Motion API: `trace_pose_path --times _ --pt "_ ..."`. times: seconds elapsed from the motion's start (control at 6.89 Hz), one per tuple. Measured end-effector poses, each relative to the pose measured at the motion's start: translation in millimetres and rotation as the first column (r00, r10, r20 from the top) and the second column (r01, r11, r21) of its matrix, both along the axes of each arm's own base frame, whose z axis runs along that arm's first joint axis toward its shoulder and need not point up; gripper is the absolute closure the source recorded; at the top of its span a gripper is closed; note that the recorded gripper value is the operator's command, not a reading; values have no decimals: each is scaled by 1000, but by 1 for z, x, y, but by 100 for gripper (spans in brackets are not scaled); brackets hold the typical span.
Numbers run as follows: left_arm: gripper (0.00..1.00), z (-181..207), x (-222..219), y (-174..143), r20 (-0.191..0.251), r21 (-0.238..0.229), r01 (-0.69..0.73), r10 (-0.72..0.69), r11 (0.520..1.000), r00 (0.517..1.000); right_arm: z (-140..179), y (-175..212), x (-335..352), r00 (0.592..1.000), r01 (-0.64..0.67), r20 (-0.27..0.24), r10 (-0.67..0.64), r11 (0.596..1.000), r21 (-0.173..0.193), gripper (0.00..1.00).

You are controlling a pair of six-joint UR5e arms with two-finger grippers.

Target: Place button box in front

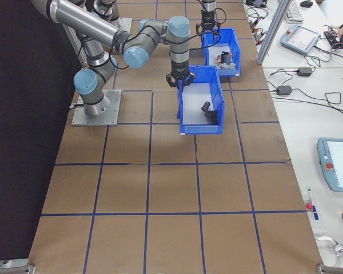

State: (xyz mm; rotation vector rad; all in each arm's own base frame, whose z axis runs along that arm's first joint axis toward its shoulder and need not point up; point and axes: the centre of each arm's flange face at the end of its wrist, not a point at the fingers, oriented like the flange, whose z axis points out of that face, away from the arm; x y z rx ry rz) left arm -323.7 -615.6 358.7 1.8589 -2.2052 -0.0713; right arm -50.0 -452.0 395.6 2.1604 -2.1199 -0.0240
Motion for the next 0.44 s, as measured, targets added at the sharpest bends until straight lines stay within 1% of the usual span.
trace_pose_path --times 0.15,0.29,0.44 --pt "9 30 16 14 40 -10 89 -89 996 995 -3 10 10 1000 3 4 -3 1000 3 97" --pt "0 57 36 29 111 1 208 -207 978 972 -8 19 29 1000 -6 7 6 1000 7 97" --pt "0 84 55 53 176 45 368 -370 929 912 -13 27 57 1000 -6 9 6 1000 11 97"
